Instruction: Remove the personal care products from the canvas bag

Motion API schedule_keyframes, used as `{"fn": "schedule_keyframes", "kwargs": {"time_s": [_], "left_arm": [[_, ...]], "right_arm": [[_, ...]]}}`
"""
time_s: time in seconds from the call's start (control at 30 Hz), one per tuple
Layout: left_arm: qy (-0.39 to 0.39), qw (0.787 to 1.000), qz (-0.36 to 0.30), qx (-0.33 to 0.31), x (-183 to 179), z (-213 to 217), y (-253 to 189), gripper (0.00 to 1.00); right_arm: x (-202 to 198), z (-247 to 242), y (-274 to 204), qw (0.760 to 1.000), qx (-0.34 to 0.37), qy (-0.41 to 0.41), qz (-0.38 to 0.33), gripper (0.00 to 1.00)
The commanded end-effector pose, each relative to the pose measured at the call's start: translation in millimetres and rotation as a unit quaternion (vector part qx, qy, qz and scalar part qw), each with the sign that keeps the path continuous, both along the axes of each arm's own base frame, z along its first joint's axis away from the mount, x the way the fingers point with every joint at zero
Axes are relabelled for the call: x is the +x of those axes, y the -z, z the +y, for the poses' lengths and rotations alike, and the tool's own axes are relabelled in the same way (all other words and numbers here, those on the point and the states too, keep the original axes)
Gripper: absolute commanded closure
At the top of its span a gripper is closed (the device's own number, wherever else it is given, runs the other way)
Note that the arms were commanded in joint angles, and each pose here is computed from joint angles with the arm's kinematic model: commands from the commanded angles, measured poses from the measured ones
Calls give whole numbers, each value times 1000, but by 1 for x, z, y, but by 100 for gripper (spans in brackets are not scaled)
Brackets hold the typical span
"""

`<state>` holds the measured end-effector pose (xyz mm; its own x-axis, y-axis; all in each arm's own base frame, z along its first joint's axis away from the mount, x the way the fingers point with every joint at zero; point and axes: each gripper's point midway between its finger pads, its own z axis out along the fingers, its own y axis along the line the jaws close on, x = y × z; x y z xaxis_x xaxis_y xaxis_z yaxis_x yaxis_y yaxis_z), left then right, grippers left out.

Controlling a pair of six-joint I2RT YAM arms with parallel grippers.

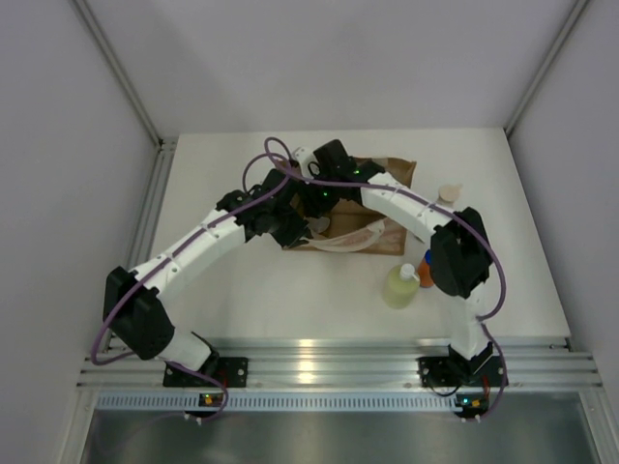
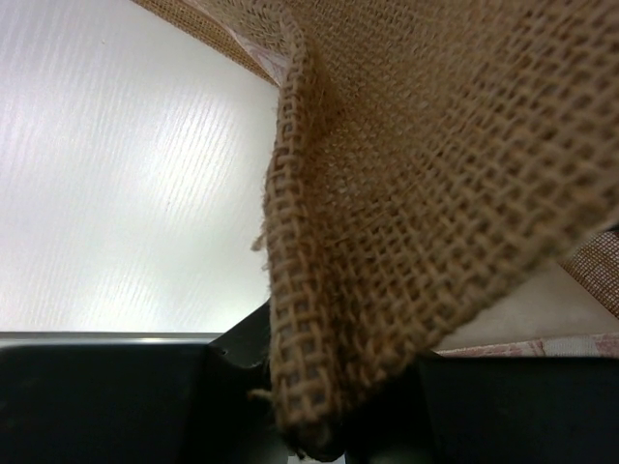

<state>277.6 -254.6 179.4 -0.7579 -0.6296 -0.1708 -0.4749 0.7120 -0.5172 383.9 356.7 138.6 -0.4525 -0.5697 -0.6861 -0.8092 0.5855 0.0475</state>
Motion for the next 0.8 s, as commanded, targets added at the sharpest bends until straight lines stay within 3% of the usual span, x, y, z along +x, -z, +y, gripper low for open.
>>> {"fn": "schedule_keyframes", "kwargs": {"time_s": [0.0, 0.27, 0.57, 0.77], "left_arm": [[-15, 1000, 2, 3, 4, 0, 3, 79], [-20, 1000, 6, 1, 6, -2, 4, 78], [-19, 1000, 11, -1, 8, -6, 6, 77], [-10, 1000, 12, -2, 10, -10, 5, 66]], "right_arm": [[7, -6, -28, 999, 25, 23, -27, 100], [17, -18, -112, 990, 80, 74, -90, 100], [18, -48, -153, 986, 92, 104, -88, 100], [13, -66, -177, 983, 94, 129, -88, 100]]}}
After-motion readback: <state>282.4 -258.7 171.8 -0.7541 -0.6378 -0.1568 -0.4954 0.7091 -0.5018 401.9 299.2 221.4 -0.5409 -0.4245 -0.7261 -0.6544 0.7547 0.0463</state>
